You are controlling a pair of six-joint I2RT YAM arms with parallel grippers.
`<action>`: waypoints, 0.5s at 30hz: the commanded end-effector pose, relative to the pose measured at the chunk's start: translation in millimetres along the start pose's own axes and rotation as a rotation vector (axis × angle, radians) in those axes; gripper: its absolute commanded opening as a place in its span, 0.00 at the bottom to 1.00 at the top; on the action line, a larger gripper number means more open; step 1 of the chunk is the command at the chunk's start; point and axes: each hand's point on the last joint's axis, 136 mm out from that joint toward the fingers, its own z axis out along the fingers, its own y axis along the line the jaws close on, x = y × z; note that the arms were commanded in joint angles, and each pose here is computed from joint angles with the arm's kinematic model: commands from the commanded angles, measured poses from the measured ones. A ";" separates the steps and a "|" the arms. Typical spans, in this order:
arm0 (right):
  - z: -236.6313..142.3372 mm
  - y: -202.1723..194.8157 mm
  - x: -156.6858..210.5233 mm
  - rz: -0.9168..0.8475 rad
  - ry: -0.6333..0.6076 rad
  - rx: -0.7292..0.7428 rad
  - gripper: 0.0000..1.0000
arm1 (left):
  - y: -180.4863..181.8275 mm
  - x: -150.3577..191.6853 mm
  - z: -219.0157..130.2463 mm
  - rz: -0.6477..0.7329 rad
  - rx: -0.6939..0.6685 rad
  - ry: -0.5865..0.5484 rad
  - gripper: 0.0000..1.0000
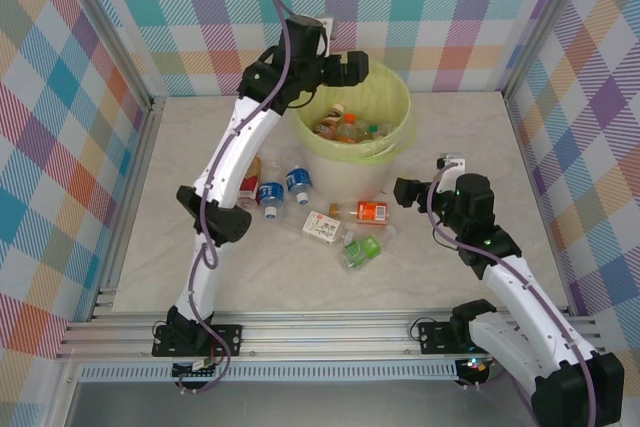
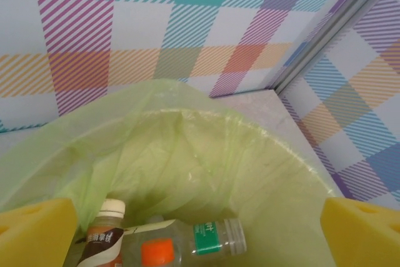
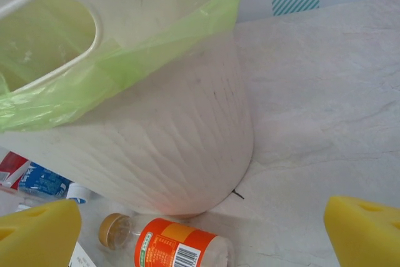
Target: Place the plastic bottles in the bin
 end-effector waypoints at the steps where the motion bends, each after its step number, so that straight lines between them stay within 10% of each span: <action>1: -6.0 8.5 0.1 -0.038 0.024 -0.035 1.00 | -6.8 24.7 -16.8 0.013 0.027 0.107 1.00; 15: -0.1 3.1 46.1 0.265 0.235 0.001 1.00 | -26.3 1.7 -64.4 0.018 0.100 0.046 1.00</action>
